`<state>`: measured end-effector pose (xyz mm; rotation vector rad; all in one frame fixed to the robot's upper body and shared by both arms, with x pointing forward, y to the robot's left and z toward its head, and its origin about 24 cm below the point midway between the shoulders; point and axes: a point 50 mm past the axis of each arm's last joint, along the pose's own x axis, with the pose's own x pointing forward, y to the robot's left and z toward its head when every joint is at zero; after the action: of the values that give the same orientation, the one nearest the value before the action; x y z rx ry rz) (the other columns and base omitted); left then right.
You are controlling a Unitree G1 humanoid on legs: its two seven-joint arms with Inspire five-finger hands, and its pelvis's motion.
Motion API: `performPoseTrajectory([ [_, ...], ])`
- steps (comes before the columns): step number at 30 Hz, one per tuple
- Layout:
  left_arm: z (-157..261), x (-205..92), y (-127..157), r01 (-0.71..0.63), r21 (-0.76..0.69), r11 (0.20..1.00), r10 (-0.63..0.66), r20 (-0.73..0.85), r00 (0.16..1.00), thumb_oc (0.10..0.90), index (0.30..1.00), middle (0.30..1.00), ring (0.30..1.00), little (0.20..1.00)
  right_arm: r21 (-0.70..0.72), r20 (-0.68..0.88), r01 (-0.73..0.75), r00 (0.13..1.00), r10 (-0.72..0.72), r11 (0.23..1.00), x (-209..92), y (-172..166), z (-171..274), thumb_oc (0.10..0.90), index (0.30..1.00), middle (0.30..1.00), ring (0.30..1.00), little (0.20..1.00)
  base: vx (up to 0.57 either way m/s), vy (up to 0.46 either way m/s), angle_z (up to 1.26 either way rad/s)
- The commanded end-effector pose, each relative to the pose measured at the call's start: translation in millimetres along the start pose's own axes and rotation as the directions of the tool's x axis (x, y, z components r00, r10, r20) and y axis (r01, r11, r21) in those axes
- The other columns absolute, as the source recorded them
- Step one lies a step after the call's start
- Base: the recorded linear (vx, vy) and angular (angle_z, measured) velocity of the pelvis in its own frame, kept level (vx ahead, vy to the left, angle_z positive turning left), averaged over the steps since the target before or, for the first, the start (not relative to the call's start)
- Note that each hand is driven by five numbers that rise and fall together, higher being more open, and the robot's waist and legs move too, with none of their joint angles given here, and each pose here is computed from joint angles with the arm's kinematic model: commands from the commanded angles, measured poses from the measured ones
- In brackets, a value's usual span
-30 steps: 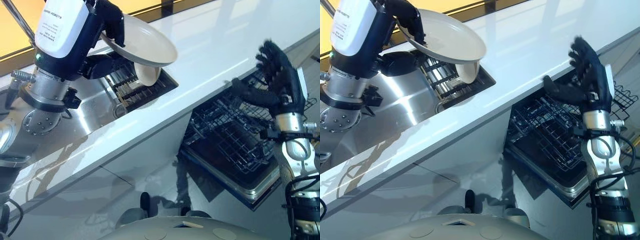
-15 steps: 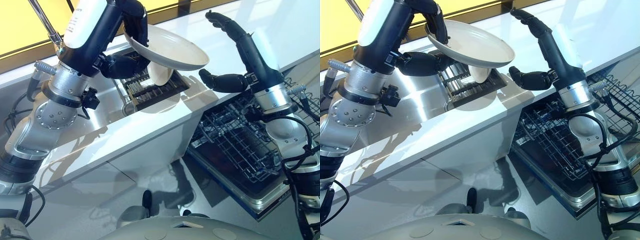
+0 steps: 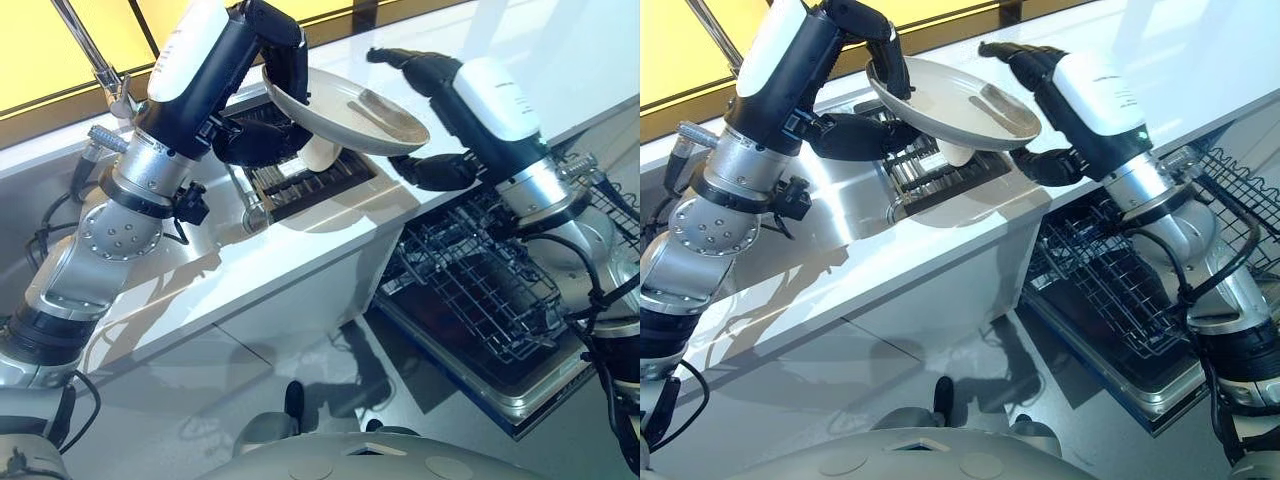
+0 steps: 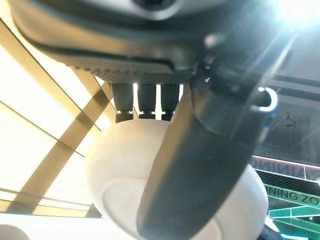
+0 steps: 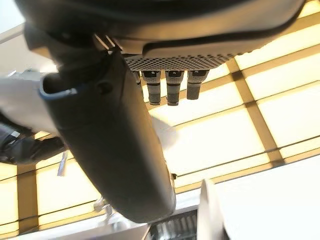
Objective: Pick up plates and place into dishwasher.
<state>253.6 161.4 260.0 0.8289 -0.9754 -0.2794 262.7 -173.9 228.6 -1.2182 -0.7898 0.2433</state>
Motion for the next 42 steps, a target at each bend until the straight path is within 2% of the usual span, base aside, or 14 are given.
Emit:
performPoseTrajectory([
  [1,23,25,21,-0.147,-0.051,0.988,0.153,0.155,0.976,0.1,0.3,0.3,0.3,0.2,0.027,0.137,0.166,0.976,-0.168,0.986,20,-32,25,0.8,0.9,0.9,0.9,0.9,0.0,0.0,0.0],
  [11,22,27,17,-0.161,-0.064,0.985,0.168,0.138,0.976,0.1,0.3,0.3,0.3,0.2,0.159,0.094,0.096,0.989,-0.112,0.983,21,-12,24,0.8,0.9,0.9,0.9,0.9,0.0,0.0,0.0],
  [12,21,27,15,-0.159,-0.071,0.985,0.167,0.135,0.977,0.1,0.3,0.3,0.3,0.2,0.17,0.083,0.111,0.989,-0.126,0.979,21,-10,23,0.69,0.806,0.806,0.806,0.79,0.0,0.0,0.0],
  [13,21,27,14,-0.158,-0.073,0.985,0.166,0.132,0.977,0.1,0.3,0.3,0.3,0.2,0.185,0.07,0.133,0.986,-0.148,0.974,21,-9,22,0.1,0.3,0.3,0.3,0.2,0.0,0.0,0.0],
  [18,19,24,10,-0.163,-0.063,0.985,0.169,0.108,0.98,0.1,0.3,0.3,0.3,0.2,0.224,0.014,0.243,0.968,-0.252,0.944,15,-4,18,0.1,0.3,0.3,0.3,0.2,0.02,0.003,0.0],
  [30,14,16,11,-0.156,-0.07,0.985,0.161,0.066,0.985,0.1,0.3,0.3,0.3,0.2,0.234,-0.017,0.381,0.921,-0.388,0.894,5,-12,16,0.1,0.3,0.3,0.3,0.2,0.02,0.005,0.0],
  [31,14,16,11,-0.156,-0.073,0.985,0.161,0.064,0.985,0.232,0.413,0.413,0.413,0.332,0.235,-0.017,0.385,0.92,-0.393,0.892,5,-13,17,0.1,0.3,0.3,0.3,0.2,0.03,0.01,0.0],
  [32,13,15,10,-0.156,-0.076,0.985,0.161,0.055,0.985,0.427,0.58,0.58,0.58,0.527,0.235,-0.019,0.399,0.914,-0.406,0.887,5,-13,17,0.1,0.3,0.3,0.3,0.2,0.0,0.0,0.0],
  [33,13,15,10,-0.156,-0.075,0.985,0.16,0.052,0.986,0.8,0.9,0.9,0.9,0.9,0.235,-0.02,0.401,0.913,-0.408,0.886,5,-13,17,0.1,0.3,0.3,0.3,0.2,0.0,0.0,0.0],
  [42,9,11,3,-0.094,-0.075,0.993,0.096,0.025,0.995,0.8,0.9,0.9,0.9,0.9,0.215,-0.049,0.446,0.894,-0.446,0.869,-1,-16,12,0.1,0.3,0.3,0.3,0.2,0.01,0.009,0.0],
])
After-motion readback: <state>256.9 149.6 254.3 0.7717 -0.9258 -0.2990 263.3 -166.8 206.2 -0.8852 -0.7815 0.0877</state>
